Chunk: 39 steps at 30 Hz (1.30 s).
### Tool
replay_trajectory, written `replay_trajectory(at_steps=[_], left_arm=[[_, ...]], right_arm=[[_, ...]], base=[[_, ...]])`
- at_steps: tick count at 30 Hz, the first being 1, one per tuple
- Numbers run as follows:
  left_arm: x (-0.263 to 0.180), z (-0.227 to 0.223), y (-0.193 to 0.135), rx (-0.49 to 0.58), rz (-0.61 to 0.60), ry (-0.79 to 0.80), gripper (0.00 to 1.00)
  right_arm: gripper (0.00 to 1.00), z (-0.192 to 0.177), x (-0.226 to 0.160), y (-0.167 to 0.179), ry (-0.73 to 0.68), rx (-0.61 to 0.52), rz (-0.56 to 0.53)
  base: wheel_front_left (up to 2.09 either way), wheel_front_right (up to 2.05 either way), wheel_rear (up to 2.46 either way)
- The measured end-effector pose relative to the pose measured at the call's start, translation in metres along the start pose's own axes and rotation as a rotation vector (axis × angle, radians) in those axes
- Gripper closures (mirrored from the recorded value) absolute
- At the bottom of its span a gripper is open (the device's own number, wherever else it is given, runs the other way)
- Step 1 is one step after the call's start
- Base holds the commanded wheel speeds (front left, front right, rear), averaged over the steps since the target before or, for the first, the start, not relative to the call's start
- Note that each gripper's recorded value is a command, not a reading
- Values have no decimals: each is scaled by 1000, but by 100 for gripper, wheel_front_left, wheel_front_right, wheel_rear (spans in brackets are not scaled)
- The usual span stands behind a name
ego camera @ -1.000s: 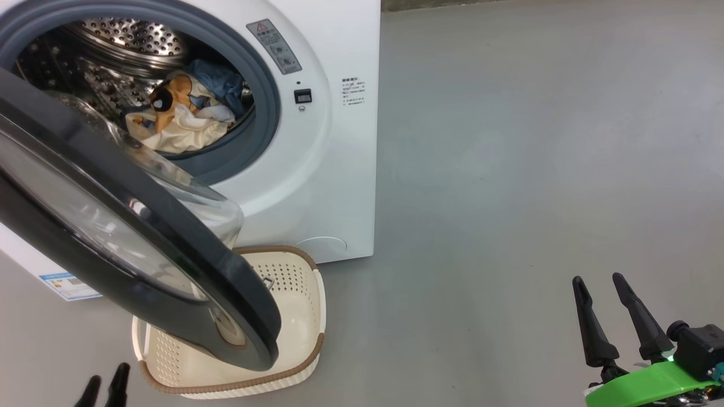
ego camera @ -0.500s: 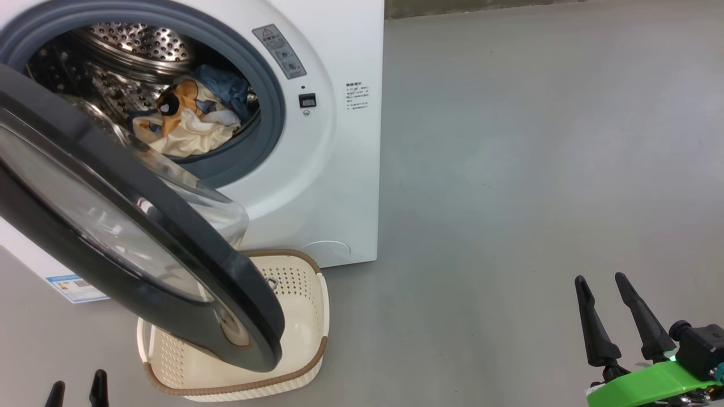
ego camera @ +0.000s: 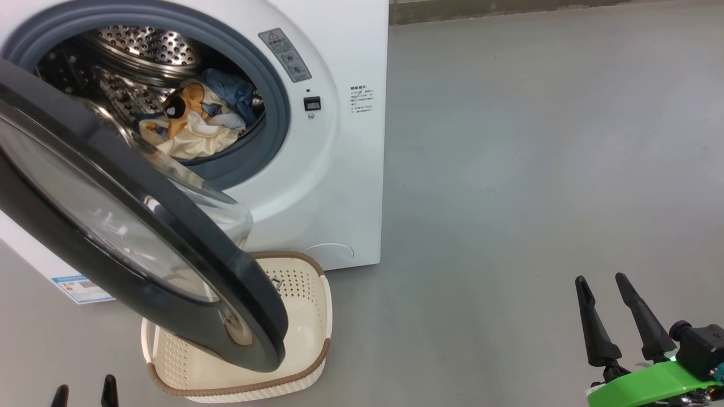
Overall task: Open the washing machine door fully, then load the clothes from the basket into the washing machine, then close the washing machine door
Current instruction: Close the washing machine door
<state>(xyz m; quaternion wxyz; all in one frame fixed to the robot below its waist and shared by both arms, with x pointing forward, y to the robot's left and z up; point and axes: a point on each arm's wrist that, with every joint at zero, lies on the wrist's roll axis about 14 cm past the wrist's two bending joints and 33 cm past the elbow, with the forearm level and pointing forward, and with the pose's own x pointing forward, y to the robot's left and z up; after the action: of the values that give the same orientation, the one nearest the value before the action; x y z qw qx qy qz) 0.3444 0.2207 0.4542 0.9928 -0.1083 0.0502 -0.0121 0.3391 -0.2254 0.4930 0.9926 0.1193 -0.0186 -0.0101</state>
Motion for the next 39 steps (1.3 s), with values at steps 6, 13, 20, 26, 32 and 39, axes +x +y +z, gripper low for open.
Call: replay_trajectory(at_steps=[6,13,20,26,32,39], left_arm=[[-1,-5,-3,-5,4,11,0],[-2,-6,-1,-3,8,12,0],[-3,-5,0,10,9,13,0],[-8,-5,1,12,15,8,0],[-19,0,6,5,43,-15,0],[-36,5,17,-7,94,-39,0]], right_arm=[[0,-1,0,0,3,0,0],[0,-2,1,1,7,0,3],[0,-3,3,3,8,1,9],[66,-5,7,10,15,3,34],[100,-10,15,33,26,10,103],[100,-5,31,76,9,20,234]], base=[[0,0,0],[0,0,0],[0,0,0],[0,0,0],[0,0,0],[0,0,0]])
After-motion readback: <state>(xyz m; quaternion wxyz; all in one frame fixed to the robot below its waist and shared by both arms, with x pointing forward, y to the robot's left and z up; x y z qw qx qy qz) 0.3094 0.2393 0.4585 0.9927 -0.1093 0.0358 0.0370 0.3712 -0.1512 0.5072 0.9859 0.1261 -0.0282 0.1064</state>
